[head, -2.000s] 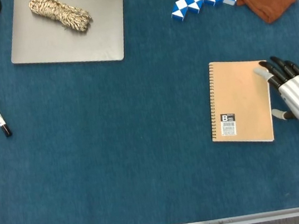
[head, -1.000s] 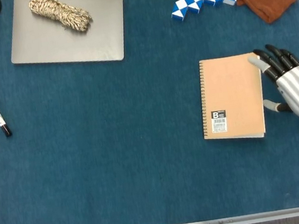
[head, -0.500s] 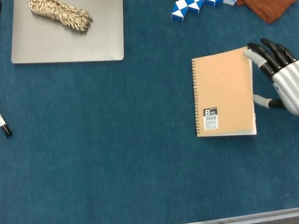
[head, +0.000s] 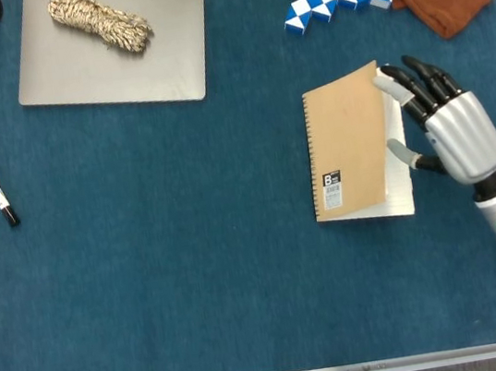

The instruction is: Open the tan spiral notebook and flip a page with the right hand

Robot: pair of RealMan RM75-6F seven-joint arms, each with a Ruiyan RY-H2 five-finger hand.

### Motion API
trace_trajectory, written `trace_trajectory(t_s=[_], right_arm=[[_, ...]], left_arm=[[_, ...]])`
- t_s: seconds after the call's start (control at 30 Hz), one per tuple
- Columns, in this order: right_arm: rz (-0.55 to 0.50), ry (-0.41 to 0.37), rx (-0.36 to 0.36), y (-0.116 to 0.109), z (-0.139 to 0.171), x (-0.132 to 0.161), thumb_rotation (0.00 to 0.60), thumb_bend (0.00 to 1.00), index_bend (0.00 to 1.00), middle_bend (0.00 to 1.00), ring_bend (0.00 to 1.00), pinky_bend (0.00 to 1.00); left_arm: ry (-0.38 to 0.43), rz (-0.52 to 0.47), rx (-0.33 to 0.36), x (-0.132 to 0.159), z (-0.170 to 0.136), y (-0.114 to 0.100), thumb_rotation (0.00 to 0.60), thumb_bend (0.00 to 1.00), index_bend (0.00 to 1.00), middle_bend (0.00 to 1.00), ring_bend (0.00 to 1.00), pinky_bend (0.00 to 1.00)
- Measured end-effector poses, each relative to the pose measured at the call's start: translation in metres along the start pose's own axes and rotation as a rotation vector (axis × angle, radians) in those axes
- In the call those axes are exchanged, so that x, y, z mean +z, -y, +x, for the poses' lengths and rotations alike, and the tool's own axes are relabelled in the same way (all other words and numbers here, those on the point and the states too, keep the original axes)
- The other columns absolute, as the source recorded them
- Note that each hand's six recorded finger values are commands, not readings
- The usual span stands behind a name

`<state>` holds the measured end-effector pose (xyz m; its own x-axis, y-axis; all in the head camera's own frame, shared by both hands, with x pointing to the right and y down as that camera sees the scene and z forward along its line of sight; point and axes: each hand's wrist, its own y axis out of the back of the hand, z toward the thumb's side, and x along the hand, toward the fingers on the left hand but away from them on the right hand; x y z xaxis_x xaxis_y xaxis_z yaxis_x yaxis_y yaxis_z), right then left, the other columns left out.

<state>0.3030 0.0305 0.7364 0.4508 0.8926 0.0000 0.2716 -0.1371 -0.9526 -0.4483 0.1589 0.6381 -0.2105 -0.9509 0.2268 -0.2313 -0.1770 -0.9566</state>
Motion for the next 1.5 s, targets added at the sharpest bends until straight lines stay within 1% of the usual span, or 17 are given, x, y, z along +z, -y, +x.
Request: trace_trajectory(t_s=[0.13,0.27,0.4,0.47,0.7,0.97,1.1,1.3,1.5], right_arm=[[-0.007,-0.011,0.000,0.004,-0.007,0.005,0.600,0.27,0.16,0.17,0.08,0.19],[-0.016,-0.022,-0.001,0.009,-0.015,0.010,0.600,0.32,0.16,0.17,0.08,0.19],[-0.026,-0.036,0.000,0.013,-0.024,0.016,0.600,0.36,0.22,0.17,0.08,0.19],[-0.028,-0.043,0.001,0.016,-0.028,0.019,0.600,0.36,0.23,0.17,0.08,0.19],[-0.054,-0.060,-0.008,0.023,-0.040,0.031,0.600,0.37,0.24,0.17,0.08,0.19],[-0.116,-0.083,-0.052,0.024,-0.058,0.051,0.600,0.36,0.24,0.18,0.08,0.19],[-0.137,-0.101,-0.062,0.027,-0.067,0.062,0.600,0.36,0.24,0.18,0.08,0.19],[-0.167,-0.134,-0.059,0.034,-0.080,0.083,0.600,0.37,0.24,0.18,0.08,0.19],[-0.181,-0.164,-0.036,0.045,-0.091,0.102,0.600,0.36,0.24,0.18,0.08,0.19]], left_arm=[[-0.001,-0.001,0.000,-0.001,0.000,0.000,0.600,0.06,0.27,0.23,0.20,0.36],[-0.001,-0.003,0.001,-0.001,0.001,0.000,0.600,0.06,0.27,0.23,0.20,0.36],[-0.003,-0.003,0.001,-0.002,0.000,0.000,0.600,0.06,0.27,0.23,0.20,0.36],[-0.006,-0.003,0.001,-0.003,0.000,0.000,0.600,0.06,0.27,0.23,0.20,0.36],[-0.011,-0.006,0.002,-0.005,-0.001,0.000,0.600,0.06,0.27,0.23,0.20,0.36],[-0.009,-0.007,0.002,-0.004,0.001,0.000,0.600,0.06,0.27,0.23,0.20,0.36],[-0.007,-0.006,0.002,-0.004,0.000,0.000,0.600,0.06,0.27,0.23,0.20,0.36],[-0.004,-0.003,0.004,-0.003,0.001,-0.002,0.600,0.06,0.27,0.23,0.20,0.36],[-0.008,-0.004,0.005,-0.004,-0.001,-0.003,0.600,0.06,0.27,0.23,0.20,0.36]])
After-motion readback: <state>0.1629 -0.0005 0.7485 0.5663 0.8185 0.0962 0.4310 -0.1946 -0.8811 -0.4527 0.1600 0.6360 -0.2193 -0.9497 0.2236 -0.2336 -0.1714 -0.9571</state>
